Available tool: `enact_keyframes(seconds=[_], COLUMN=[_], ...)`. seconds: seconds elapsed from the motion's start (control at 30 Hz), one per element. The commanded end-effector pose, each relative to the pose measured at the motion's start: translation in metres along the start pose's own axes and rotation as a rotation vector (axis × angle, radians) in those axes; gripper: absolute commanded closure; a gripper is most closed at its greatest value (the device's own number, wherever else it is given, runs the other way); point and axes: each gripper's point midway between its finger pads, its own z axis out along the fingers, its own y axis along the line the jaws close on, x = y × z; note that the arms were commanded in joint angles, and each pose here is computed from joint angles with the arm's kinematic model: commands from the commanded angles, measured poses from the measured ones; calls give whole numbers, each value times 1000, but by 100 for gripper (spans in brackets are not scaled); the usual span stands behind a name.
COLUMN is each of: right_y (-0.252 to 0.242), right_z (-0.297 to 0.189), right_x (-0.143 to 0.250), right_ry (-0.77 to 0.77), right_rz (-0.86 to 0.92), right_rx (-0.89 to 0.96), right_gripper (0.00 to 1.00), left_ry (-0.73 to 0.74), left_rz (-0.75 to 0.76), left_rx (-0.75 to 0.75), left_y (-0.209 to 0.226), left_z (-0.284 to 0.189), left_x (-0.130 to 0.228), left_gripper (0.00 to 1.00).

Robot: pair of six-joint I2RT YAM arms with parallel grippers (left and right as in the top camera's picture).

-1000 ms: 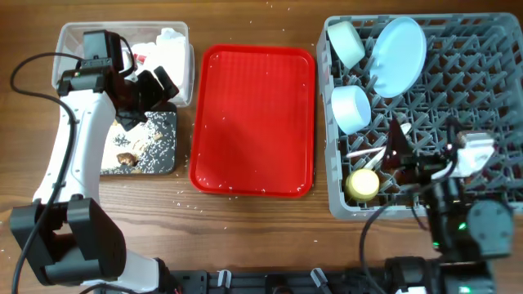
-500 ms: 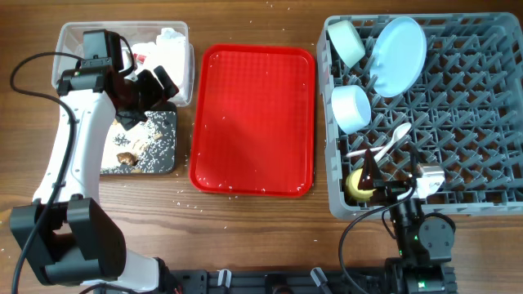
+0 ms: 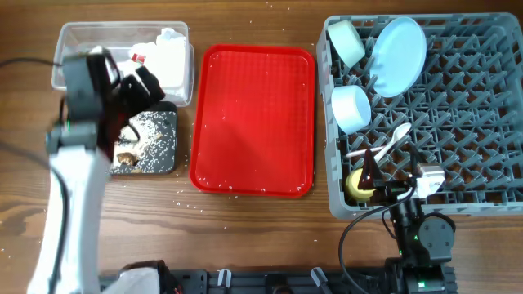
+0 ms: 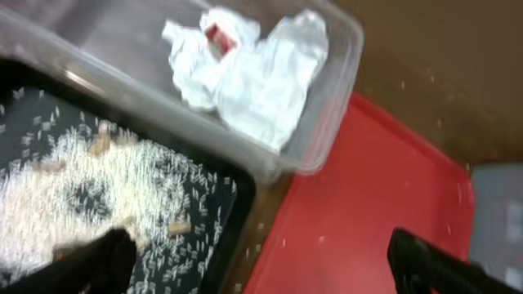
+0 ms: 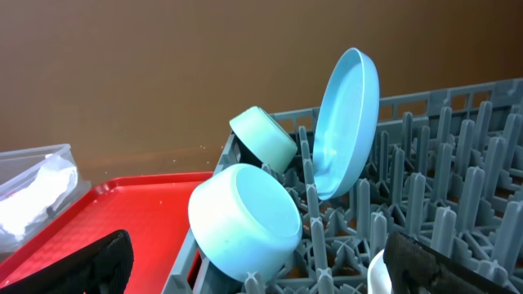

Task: Sort waste into correct bins and load items into the dishwasher rack

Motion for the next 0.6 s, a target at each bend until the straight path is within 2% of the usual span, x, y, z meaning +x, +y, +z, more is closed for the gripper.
enact_keyframes(seconds=[0.0,0.07,0.2,0.27,0.37,0.57], right_y=[0,0,0,0,0,0], right_z=[0,0,0,0,0,0], right_x=[-1,-1,-1,-1,-1,-1], right_ry=[-7,-7,-7,-7,-7,-7], right_rz=[7,7,6,7,7,7], right_rx=[4,4,4,4,4,4], right_gripper=[0,0,0,0,0,0], left_ry=[-131,-288,-440,-516,-577,-632], left_rz=[50,74,121,214,284,236], left_rx=[154,254,313,321,299,166], left_y=[4,10,21,25,33,64], left_z=[-23,-40,-47,-46,-42,-34], left_x=[46,71,96,106,116,120], left_gripper=[0,0,0,0,0,0])
